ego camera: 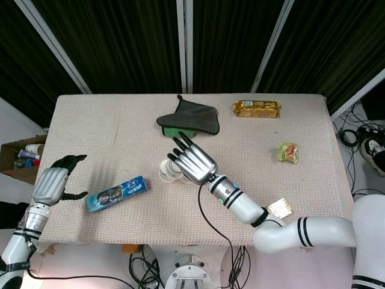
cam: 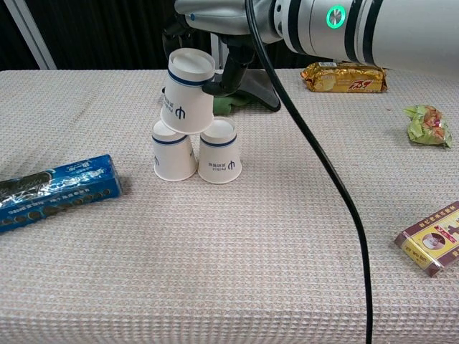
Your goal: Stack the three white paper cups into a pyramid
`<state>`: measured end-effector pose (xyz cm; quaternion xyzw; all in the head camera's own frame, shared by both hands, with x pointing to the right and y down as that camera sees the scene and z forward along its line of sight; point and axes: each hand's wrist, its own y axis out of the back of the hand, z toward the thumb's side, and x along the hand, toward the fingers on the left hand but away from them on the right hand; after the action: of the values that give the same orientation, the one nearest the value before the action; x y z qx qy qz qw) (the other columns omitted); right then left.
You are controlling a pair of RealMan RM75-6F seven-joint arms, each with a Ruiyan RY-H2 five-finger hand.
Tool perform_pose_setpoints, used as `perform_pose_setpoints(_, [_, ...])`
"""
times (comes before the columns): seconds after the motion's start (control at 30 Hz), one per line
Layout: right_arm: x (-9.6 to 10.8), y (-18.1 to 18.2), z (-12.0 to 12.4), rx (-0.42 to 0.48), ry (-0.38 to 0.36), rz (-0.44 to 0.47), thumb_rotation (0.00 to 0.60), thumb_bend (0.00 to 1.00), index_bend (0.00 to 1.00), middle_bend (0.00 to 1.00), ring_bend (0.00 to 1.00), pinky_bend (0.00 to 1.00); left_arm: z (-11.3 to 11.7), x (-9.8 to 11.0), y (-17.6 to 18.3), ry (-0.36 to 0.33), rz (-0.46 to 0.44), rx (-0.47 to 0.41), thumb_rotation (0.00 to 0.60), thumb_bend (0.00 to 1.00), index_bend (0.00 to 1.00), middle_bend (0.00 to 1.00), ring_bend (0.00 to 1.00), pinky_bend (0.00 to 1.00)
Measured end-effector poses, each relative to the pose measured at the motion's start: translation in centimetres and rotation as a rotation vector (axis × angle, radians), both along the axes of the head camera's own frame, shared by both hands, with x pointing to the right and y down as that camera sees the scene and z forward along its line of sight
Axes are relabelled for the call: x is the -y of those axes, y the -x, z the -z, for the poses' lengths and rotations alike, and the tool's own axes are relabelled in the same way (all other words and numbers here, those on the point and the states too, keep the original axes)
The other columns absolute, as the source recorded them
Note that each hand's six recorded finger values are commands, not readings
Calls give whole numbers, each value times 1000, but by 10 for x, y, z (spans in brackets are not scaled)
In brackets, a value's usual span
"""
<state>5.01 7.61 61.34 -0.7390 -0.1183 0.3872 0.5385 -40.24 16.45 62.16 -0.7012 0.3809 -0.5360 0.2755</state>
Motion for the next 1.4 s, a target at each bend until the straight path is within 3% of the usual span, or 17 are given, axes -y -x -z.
perform_pose_setpoints(0.4, [9,2,-6,-63,28,-26,600,365,361,347,57,0,0,0,0,9,0,3,600,99,132,183,126,199])
perform_pose_setpoints(1.07, [7,14,-12,-104,34,-4,600,365,331,324,57,0,1,-1,1,20,3,14,600,99,132,178,125,199])
perform_pose_setpoints(1.4, [7,15,-11,-100,38,-3,600,365,206,265,54,0,1,-1,2,21,5,17,600,99,132,177,125,199])
